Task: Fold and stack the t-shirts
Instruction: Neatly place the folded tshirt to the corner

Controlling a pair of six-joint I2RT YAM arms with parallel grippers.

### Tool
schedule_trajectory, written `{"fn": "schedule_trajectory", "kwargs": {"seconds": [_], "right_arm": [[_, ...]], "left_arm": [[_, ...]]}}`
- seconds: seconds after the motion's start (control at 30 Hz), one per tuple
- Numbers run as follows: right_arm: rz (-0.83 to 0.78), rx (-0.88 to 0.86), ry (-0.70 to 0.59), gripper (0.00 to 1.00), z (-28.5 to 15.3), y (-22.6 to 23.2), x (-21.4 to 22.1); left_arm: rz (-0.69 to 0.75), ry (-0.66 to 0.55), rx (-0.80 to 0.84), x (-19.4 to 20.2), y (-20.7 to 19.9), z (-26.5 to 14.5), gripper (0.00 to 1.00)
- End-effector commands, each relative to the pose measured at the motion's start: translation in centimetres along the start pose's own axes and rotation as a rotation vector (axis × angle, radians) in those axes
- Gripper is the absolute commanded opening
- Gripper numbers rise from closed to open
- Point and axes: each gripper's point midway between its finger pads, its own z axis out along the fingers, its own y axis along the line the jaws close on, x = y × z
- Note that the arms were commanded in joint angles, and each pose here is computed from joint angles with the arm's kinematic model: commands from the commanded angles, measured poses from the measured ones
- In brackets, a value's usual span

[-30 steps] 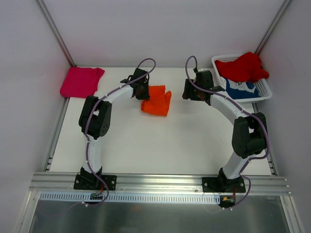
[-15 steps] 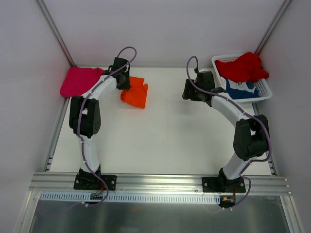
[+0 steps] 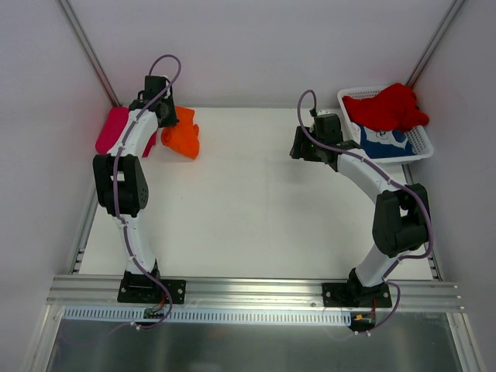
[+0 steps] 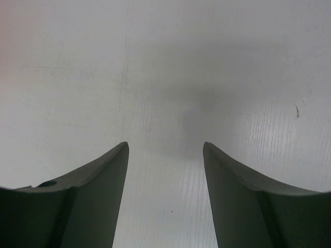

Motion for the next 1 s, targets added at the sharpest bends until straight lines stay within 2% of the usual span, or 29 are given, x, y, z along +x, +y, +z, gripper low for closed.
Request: {"fn": "schedule_trajectory", "kwargs": {"seconds": [0.0, 0.17, 0.37, 0.63, 0.87, 0.97], "right_arm": [[0.013, -0.041, -0.065, 0.63, -1.3, 0.8, -1.7], [0.012, -0.047, -0.063, 0.63, -1.1, 0.9, -1.6], [0.015, -0.057, -0.064, 0.63, -1.2, 0.9, -1.5], [0.025, -0.066, -0.066, 0.63, -1.2, 1.0, -1.2], [0.023, -0.086, -0.070, 0.63, -1.3, 1.3, -1.3], [0.027, -0.092, -0.062, 0.63, -1.0, 1.5, -1.1]], "left_arm": [[0.047, -0.130, 0.028, -5.2, -0.1, -2.0, 0.00], [0.059, -0.167, -0.012, -7.4, 1.8, -2.5, 0.00], [0.015, -0.174, -0.115, -8.2, 8.2, -2.5, 0.00], [-0.001, -0.185, -0.169, -9.2, 12.6, -2.3, 0.00], [0.015, -0.218, -0.167, -10.8, 13.9, -1.9, 0.00], [0.022, -0.238, -0.136, -11.7, 13.2, -1.9, 0.00]]}}
